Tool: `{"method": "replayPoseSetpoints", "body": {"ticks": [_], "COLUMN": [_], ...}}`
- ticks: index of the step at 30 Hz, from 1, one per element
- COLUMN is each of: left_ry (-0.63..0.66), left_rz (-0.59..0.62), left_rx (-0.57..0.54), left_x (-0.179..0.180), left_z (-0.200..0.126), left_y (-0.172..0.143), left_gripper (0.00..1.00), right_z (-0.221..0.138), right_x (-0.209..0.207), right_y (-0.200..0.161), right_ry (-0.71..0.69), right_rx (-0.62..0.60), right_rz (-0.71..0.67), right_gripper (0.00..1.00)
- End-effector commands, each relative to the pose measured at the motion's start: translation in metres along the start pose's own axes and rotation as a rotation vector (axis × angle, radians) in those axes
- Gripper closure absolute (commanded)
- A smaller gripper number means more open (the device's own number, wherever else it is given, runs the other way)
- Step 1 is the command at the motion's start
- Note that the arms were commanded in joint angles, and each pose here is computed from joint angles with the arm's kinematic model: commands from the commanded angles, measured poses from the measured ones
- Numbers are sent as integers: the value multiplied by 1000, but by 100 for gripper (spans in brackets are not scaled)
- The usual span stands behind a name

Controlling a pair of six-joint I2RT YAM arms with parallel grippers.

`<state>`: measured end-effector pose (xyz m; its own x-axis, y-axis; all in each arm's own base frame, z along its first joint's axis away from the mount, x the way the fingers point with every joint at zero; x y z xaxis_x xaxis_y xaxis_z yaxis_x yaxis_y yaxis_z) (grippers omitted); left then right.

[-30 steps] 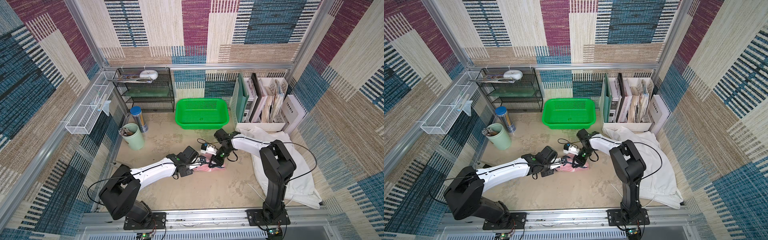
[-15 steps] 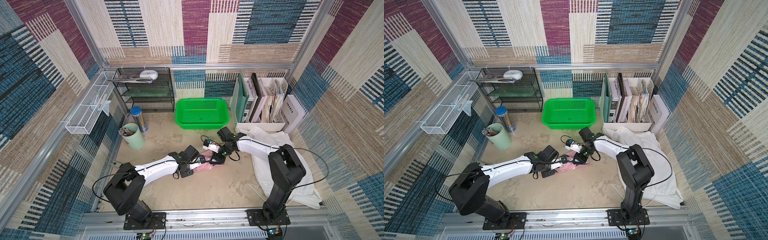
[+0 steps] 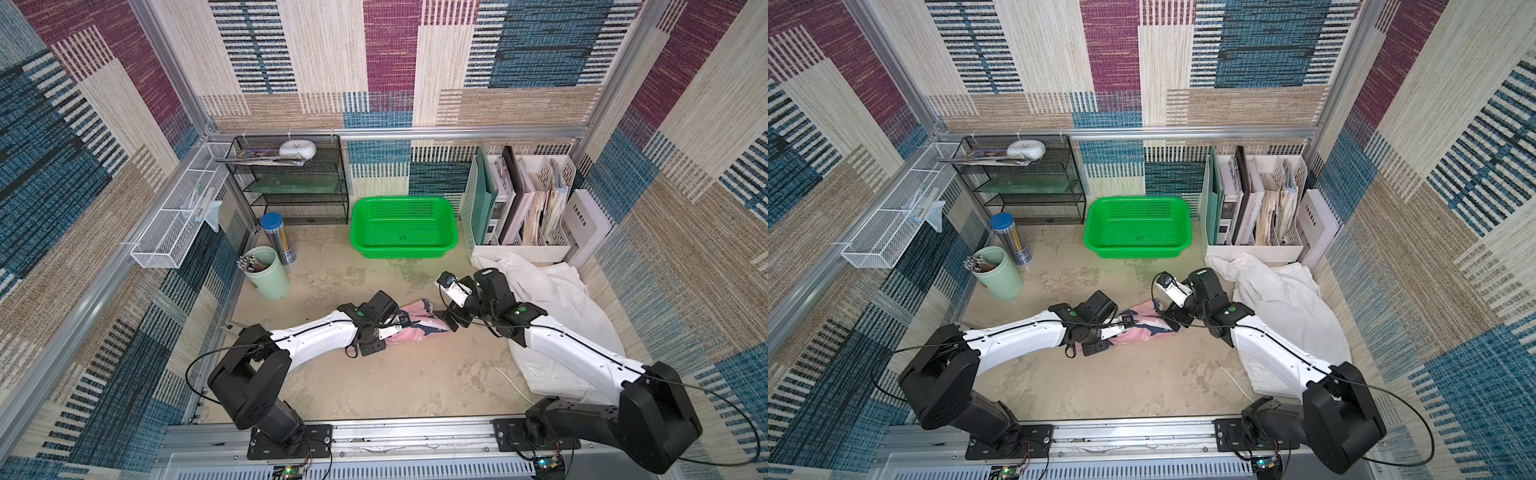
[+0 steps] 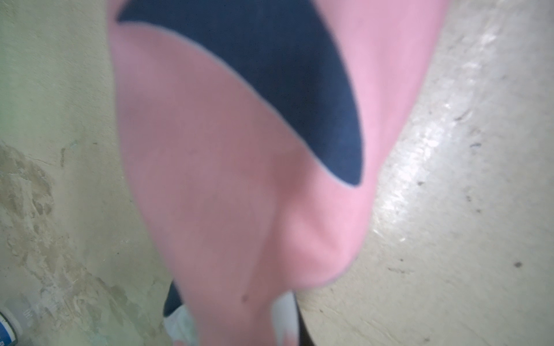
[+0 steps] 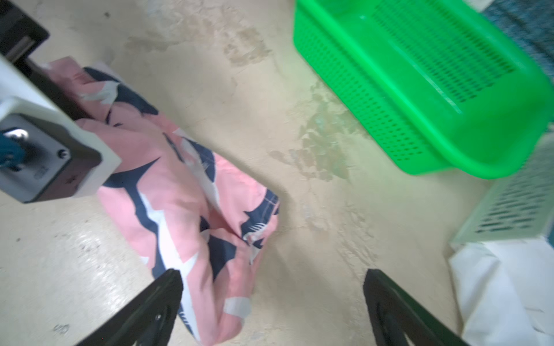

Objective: Roll up the shorts
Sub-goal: Pick up the shorts from the center of the board.

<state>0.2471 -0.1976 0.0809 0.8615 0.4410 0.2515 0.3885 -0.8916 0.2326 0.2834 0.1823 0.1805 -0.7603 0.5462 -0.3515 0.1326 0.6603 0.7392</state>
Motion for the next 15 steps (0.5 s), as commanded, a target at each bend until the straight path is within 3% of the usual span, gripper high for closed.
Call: {"method": "replayPoseSetpoints", "body": {"ticks": [1,8,15], "left_ry": [-3,3,-16], "left_rz": [-2,-8,-25], "left_rx": [24,17,12], "left_x": [0,2,3], "left_z": [-2,-7,-10], "left_y": [-5,-3,-4], "left_gripper": [100,100,100], "right_z": [-10,-13,-20], "right_x": [-19,17,83], "right_y": [12,2,2], "right_ry": [-139,32,96], "right_rx": [-79,-57,-130], "right_rz": [15,-82,-366], "right_gripper": [1,1,1]}}
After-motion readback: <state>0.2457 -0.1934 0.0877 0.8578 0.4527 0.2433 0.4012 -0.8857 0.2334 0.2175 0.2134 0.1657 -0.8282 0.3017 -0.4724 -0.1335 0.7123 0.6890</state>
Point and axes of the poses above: each gripper's point midway between its finger pads, its own z axis out along the fingers, its own x axis along the line the jaws close on, y = z × x, the point moved 4 cm from there along -z, back along the fingers, and after that the axes turned 8 degrees about -z, right-handed, at the moved point
